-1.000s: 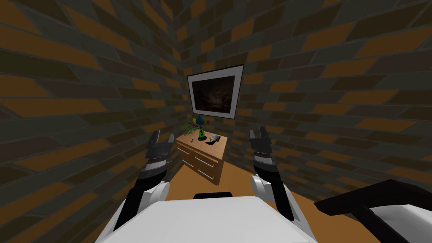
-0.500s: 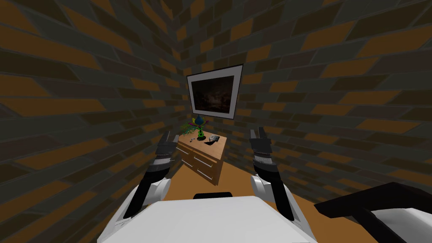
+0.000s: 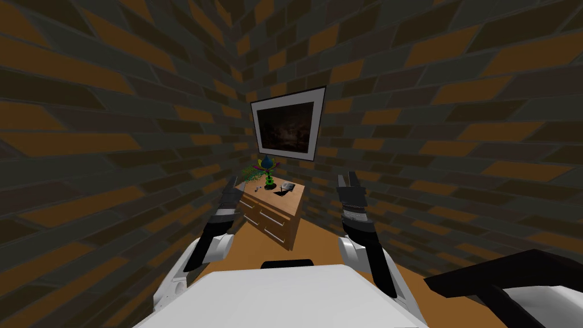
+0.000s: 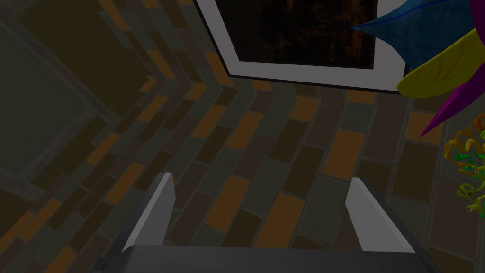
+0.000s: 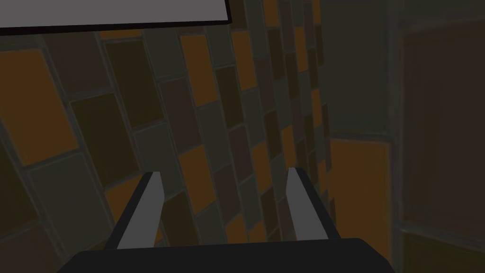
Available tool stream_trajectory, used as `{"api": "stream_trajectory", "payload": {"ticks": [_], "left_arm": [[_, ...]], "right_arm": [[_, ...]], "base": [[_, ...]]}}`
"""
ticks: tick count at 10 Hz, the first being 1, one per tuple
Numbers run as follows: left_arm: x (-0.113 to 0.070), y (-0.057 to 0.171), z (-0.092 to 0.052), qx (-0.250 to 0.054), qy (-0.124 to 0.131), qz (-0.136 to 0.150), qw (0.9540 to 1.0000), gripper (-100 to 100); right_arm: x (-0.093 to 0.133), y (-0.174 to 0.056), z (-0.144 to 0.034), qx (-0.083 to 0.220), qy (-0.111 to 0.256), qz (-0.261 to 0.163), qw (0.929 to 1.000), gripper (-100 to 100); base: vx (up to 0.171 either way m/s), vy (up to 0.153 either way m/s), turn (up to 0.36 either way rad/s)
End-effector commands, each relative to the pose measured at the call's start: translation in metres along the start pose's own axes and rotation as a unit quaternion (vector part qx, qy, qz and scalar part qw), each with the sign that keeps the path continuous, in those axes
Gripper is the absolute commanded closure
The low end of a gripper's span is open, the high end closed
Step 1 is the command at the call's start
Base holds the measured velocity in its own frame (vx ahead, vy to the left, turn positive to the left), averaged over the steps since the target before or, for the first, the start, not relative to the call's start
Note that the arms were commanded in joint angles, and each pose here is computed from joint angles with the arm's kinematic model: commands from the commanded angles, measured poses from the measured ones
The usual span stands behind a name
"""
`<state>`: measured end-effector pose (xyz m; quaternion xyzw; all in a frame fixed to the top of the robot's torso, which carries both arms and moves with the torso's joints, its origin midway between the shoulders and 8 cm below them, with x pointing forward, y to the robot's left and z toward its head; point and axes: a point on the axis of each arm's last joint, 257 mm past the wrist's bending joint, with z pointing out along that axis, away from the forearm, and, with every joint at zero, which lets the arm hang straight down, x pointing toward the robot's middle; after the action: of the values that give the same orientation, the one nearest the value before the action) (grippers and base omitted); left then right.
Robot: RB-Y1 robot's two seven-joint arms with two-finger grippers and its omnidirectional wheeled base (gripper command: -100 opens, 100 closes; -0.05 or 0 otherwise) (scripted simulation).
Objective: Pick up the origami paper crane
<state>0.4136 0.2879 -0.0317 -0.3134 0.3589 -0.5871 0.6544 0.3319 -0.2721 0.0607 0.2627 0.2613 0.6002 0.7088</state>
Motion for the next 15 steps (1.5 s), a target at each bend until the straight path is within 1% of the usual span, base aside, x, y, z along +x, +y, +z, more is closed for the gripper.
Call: {"api": "stream_trajectory", "payload": {"ticks": [1, 3, 4, 5, 6, 7, 8, 9, 10, 11, 12, 13, 14, 15], "left_arm": [[0.001, 0.014, 0.001, -0.012, 0.001, 0.003, 0.9999, -100], [0.0, 0.037, 0.011, -0.032, 0.004, 0.015, 0.9994, -100], [-0.001, 0.044, 0.009, -0.039, 0.003, 0.014, 0.9991, -100], [-0.002, 0.06, 0.013, -0.054, 0.003, 0.02, 0.9984, -100], [-0.002, 0.06, 0.013, -0.054, 0.003, 0.02, 0.9983, -100], [-0.002, 0.075, 0.018, -0.067, 0.004, 0.025, 0.9974, -100], [-0.003, 0.084, 0.024, -0.076, 0.004, 0.03, 0.9967, -100], [-0.004, 0.094, 0.02, -0.086, 0.003, 0.03, 0.9958, -100], [-0.004, 0.101, 0.028, -0.093, 0.003, 0.035, 0.9951, -100], [-0.004, 0.11, 0.025, -0.102, 0.003, 0.035, 0.9942, -100], [-0.004, 0.112, 0.024, -0.104, 0.003, 0.035, 0.994, -100], [-0.005, 0.123, 0.03, -0.115, 0.003, 0.04, 0.9926, -100], [-0.005, 0.13, 0.027, -0.122, 0.002, 0.039, 0.9917, -100], [-0.006, 0.143, 0.033, -0.136, 0.002, 0.044, 0.9898, -100]], "right_arm": [[0.0, 0.0, 0.0, 0.0, 0.0, 0.0, 1.0, 0], [0.0, 0.0, 0.0, 0.0, 0.0, 0.0, 1.0, 0], [0.0, 0.0, 0.0, 0.0, 0.0, 0.0, 1.0, 0], [0.0, 0.0, 0.0, 0.0, 0.0, 0.0, 1.0, 0], [0.0, 0.0, 0.0, 0.0, 0.0, 0.0, 1.0, 0], [0.0, 0.0, 0.0, 0.0, 0.0, 0.0, 1.0, 0], [0.0, 0.0, 0.0, 0.0, 0.0, 0.0, 1.0, 0], [0.0, 0.0, 0.0, 0.0, 0.0, 0.0, 1.0, 0], [0.0, 0.0, 0.0, 0.0, 0.0, 0.0, 1.0, 0], [0.0, 0.0, 0.0, 0.0, 0.0, 0.0, 1.0, 0], [0.0, 0.0, 0.0, 0.0, 0.0, 0.0, 1.0, 0], [0.0, 0.0, 0.0, 0.0, 0.0, 0.0, 1.0, 0], [0.0, 0.0, 0.0, 0.0, 0.0, 0.0, 1.0, 0], [0.0, 0.0, 0.0, 0.0, 0.0, 0.0, 1.0, 0]], "base": [[-0.004, -0.048, 0.01], [0.009, -0.056, 0.017], [0.007, -0.053, 0.012], [0.002, -0.055, 0.016], [-0.001, -0.045, 0.011], [-0.004, -0.043, 0.014], [-0.009, -0.073, 0.026], [0.002, -0.069, 0.012], [0.008, -0.052, 0.026], [0.005, -0.041, 0.007], [0.002, -0.019, -0.001], [-0.001, -0.036, 0.018], [-0.004, -0.039, 0.014], [-0.005, -0.051, 0.024]]}}
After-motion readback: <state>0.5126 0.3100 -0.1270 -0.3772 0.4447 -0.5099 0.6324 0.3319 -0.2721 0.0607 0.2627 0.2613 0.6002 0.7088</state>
